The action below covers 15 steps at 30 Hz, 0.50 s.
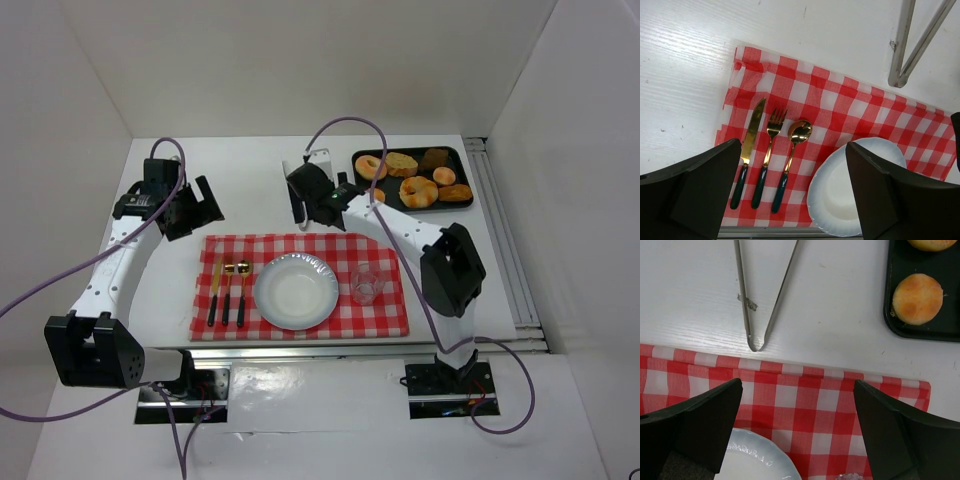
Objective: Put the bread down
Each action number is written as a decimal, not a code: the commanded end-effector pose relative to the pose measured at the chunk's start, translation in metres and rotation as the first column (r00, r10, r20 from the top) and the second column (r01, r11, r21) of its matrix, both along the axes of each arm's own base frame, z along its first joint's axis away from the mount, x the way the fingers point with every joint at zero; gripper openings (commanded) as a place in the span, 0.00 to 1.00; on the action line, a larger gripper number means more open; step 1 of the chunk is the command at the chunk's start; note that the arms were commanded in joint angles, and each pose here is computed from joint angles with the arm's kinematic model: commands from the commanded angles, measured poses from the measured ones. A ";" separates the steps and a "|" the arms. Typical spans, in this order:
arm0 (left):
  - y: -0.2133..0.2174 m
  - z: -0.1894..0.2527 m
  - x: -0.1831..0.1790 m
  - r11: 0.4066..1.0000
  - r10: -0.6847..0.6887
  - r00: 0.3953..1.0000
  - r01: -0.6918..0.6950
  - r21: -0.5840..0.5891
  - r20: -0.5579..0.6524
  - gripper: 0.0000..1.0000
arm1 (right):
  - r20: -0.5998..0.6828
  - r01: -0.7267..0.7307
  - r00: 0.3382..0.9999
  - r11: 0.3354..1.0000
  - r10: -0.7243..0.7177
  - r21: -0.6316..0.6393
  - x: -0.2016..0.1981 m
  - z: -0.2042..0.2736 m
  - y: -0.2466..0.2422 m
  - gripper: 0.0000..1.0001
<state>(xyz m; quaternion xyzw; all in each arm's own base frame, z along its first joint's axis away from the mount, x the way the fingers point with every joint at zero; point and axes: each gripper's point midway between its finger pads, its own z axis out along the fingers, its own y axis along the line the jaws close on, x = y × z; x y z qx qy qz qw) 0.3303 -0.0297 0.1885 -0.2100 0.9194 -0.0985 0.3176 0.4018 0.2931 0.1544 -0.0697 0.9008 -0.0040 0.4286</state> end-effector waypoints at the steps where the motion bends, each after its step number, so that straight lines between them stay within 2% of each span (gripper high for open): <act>1: -0.001 0.011 0.001 1.000 -0.023 0.999 0.023 -0.002 0.047 0.99 | 0.052 0.033 0.998 0.998 -0.036 0.057 0.009 0.016 0.002 0.99; 7: -0.001 0.011 0.001 1.000 -0.023 0.999 0.023 -0.002 0.047 0.99 | -0.002 0.013 1.000 0.993 -0.013 0.116 0.039 -0.009 0.030 0.99; 8: -0.001 0.011 0.001 1.000 -0.023 0.999 0.023 -0.002 0.047 0.99 | 0.009 -0.002 1.000 0.992 0.001 0.128 0.041 -0.001 0.034 0.99; 15: 0.003 0.007 -0.004 0.999 -0.023 0.999 0.022 0.027 0.035 0.99 | -0.041 -0.046 0.998 0.992 0.051 0.114 0.067 -0.046 0.056 0.99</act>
